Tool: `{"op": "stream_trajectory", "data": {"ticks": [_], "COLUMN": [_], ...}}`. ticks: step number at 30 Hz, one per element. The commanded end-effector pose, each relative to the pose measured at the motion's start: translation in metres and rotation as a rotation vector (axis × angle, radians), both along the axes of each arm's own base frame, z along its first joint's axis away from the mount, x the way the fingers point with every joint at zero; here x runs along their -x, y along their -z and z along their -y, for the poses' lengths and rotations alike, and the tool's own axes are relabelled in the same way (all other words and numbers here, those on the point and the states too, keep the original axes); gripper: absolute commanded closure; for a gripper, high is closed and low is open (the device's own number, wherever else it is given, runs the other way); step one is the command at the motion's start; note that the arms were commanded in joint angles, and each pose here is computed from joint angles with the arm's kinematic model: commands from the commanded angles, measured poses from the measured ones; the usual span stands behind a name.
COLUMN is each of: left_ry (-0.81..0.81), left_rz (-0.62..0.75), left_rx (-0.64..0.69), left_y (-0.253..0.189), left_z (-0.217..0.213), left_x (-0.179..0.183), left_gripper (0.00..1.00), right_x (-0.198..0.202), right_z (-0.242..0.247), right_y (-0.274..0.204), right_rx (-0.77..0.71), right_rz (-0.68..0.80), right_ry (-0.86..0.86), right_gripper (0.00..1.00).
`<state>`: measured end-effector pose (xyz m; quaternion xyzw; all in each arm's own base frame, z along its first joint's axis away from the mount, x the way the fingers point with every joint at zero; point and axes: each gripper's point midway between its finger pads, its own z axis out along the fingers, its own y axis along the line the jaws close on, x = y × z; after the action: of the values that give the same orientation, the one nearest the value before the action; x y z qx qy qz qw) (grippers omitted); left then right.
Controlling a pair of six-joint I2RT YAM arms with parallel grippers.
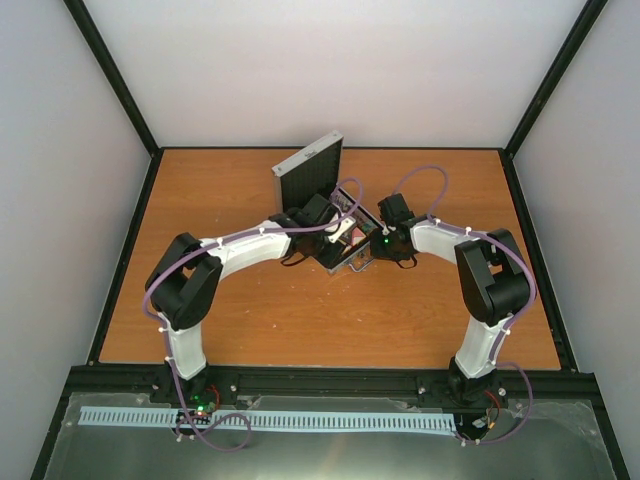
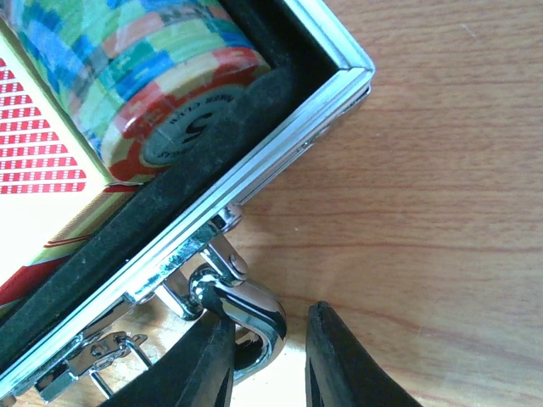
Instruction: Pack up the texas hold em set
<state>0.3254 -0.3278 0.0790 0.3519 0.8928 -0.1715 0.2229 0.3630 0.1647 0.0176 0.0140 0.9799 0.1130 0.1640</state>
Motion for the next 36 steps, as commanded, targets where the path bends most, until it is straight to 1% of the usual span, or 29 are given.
{"op": "stream_trajectory", "data": {"ticks": [1,11,21,29,36], "left_ry": [-0.021,-0.032,-0.083,-0.145,-0.177], "left_rz": [-0.057,-0.122,-0.223,-0.305,-0.307], "left_rx": [-0.073,-0.153,-0.199,-0.180,-0.182], "left_y": [0.037,0.081,0.115,0.131,0.133], "left_z": [-0.017,-0.041,-0.071,-0.081,-0.086], "left_x": [0.010,0.032,0.068,0.085,0.077], "left_gripper": [0.99,0.99,0.99,0.99,0.99], "right_x": [0.017,0.018,0.018,0.016,0.013], "right_z": [0.025,0.026,0.026,0.027,0.026], "right_y": [0.020,0.021,0.021,0.017,0.009], "right_rx": [0.089,0.091,0.093,0.093,0.086], "right_rz": [-0.068,-0.068,-0.065,-0.056,-0.037], "right_ry": [0.038,0.041,0.042,0.043,0.044], "right_gripper": [0.74,0.74,0.74,0.74,0.74]}}
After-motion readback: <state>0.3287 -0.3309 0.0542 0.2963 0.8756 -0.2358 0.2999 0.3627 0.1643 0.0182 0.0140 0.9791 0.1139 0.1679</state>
